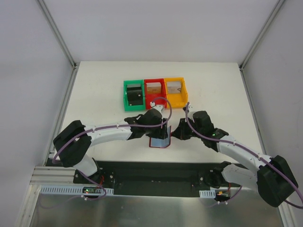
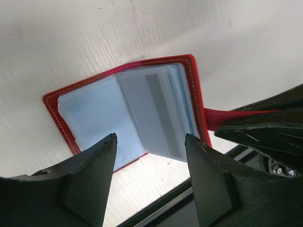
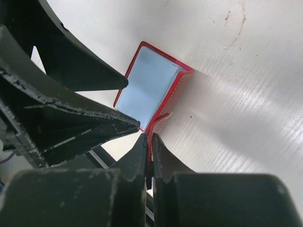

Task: Take the credit cards out of the card holder
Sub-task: Remove the credit card from the card holder.

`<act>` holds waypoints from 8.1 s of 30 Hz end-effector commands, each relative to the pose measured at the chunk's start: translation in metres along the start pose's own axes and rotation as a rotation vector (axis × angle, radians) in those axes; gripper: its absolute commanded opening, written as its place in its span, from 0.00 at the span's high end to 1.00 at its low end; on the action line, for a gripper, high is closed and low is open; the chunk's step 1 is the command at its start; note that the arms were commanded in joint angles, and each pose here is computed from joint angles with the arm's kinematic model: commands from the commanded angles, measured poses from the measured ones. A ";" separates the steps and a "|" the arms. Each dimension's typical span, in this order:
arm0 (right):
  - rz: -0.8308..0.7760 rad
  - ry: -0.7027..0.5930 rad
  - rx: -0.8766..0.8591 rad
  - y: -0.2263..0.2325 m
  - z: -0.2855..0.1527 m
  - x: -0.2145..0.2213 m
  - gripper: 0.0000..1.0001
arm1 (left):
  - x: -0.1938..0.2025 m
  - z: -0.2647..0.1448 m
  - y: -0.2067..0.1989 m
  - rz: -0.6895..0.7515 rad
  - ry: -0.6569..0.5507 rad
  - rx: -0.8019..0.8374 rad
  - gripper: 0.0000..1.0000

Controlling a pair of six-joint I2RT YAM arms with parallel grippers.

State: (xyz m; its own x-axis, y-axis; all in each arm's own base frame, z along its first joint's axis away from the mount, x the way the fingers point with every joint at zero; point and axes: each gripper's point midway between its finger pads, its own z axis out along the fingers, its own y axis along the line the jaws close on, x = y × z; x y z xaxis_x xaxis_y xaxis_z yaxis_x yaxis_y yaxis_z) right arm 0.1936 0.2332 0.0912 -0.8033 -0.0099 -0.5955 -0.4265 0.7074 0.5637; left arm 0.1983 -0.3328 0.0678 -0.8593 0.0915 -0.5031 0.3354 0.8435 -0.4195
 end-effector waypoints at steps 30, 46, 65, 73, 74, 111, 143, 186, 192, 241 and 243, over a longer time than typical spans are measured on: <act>-0.045 -0.048 -0.052 0.020 -0.005 -0.022 1.00 | -0.003 0.002 -0.002 0.056 -0.004 -0.032 0.55; -0.044 -0.046 -0.050 0.019 -0.005 -0.020 1.00 | -0.012 -0.011 -0.014 0.055 -0.029 0.016 0.50; -0.041 -0.044 -0.045 0.015 -0.004 -0.016 1.00 | -0.019 -0.030 0.015 0.100 -0.067 -0.114 0.52; -0.039 -0.046 -0.015 0.009 -0.007 -0.012 0.91 | -0.009 -0.004 0.000 0.104 -0.015 -0.035 0.59; -0.039 -0.046 -0.006 0.008 -0.009 -0.011 0.84 | -0.010 -0.002 0.001 0.106 -0.012 -0.036 0.59; -0.087 0.002 -0.013 0.031 0.019 -0.002 0.64 | 0.006 -0.024 0.048 -0.065 -0.081 -0.058 0.58; 0.105 -0.017 0.026 -0.018 0.030 0.016 0.64 | 0.009 0.011 0.029 -0.161 0.004 0.153 0.78; 0.209 0.002 -0.100 -0.002 0.068 0.010 0.68 | 0.029 0.020 0.052 -0.186 0.054 0.058 0.89; 0.218 -0.016 -0.134 0.005 0.068 0.004 0.73 | 0.029 0.021 0.052 -0.184 0.056 0.057 0.89; 0.244 -0.003 -0.138 0.002 0.071 0.009 0.66 | 0.019 0.016 0.060 -0.149 0.035 -0.017 0.91; 0.243 -0.002 -0.141 0.002 0.071 0.008 0.66 | 0.021 0.017 0.060 -0.148 0.041 -0.019 0.91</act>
State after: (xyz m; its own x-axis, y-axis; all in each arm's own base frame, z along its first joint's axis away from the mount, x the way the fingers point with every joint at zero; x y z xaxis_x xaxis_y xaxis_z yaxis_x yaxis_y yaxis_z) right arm 0.2066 0.2764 0.0326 -0.9041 0.1390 -0.4041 -0.2383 0.6208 0.7469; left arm 0.2113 -0.2905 0.0273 -0.9034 -0.0385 -0.4270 0.1957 0.8491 -0.4906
